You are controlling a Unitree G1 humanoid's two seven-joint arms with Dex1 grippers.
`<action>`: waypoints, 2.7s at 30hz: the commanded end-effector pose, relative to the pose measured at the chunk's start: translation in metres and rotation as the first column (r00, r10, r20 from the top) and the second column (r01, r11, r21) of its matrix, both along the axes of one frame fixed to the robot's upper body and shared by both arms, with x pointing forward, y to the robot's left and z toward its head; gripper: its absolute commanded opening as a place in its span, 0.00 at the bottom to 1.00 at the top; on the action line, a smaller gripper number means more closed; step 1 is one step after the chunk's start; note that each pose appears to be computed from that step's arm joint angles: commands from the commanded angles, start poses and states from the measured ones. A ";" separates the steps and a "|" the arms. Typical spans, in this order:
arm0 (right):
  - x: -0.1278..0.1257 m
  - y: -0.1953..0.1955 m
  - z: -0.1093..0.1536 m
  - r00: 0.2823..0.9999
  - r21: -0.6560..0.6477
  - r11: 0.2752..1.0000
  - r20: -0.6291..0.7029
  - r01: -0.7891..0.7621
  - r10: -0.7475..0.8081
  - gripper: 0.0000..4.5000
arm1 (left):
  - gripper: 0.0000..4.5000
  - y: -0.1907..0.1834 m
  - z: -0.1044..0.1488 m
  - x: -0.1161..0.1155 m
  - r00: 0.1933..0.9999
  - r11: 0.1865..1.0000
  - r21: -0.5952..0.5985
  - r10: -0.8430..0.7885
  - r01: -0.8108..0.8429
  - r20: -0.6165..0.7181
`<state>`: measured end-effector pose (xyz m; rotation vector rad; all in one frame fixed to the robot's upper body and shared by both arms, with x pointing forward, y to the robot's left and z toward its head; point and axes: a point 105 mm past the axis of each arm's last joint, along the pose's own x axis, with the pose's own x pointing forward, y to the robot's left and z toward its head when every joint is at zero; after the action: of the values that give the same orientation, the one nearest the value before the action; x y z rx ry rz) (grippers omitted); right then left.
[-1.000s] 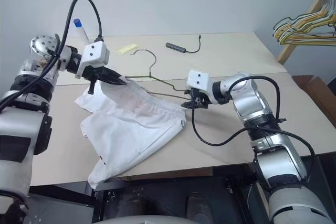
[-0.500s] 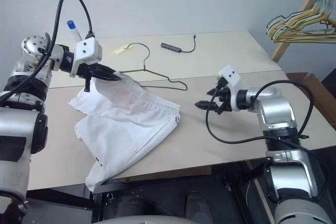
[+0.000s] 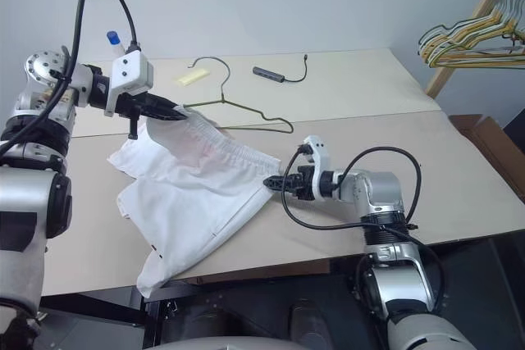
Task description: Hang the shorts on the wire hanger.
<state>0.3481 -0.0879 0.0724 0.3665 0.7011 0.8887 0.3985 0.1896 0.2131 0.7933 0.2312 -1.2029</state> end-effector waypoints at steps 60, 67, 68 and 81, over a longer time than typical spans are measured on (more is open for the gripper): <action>0.032 0.003 0.168 0.528 -0.571 0.820 0.686 -0.035 0.500 0.01 | 0.00 -0.004 0.024 -0.004 0.995 0.998 -0.011 -0.063 0.064 0.083; 0.033 0.006 0.152 0.530 -0.638 0.768 0.632 -0.058 0.566 0.11 | 0.00 -0.005 0.026 -0.008 0.993 0.995 -0.044 -0.087 0.091 0.074; 0.033 0.006 0.152 0.529 -0.637 0.768 0.631 -0.064 0.567 0.15 | 0.00 -0.005 0.025 -0.008 0.993 0.995 -0.041 -0.090 0.093 0.074; 0.034 0.013 0.143 0.539 -0.587 0.792 0.617 -0.170 0.573 0.51 | 0.00 -0.005 0.023 -0.012 0.991 0.991 -0.050 -0.119 0.122 0.061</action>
<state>0.3824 -0.0767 0.1944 -0.6649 0.1963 1.1378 0.3868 0.1866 0.2192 0.7934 0.1810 -1.3014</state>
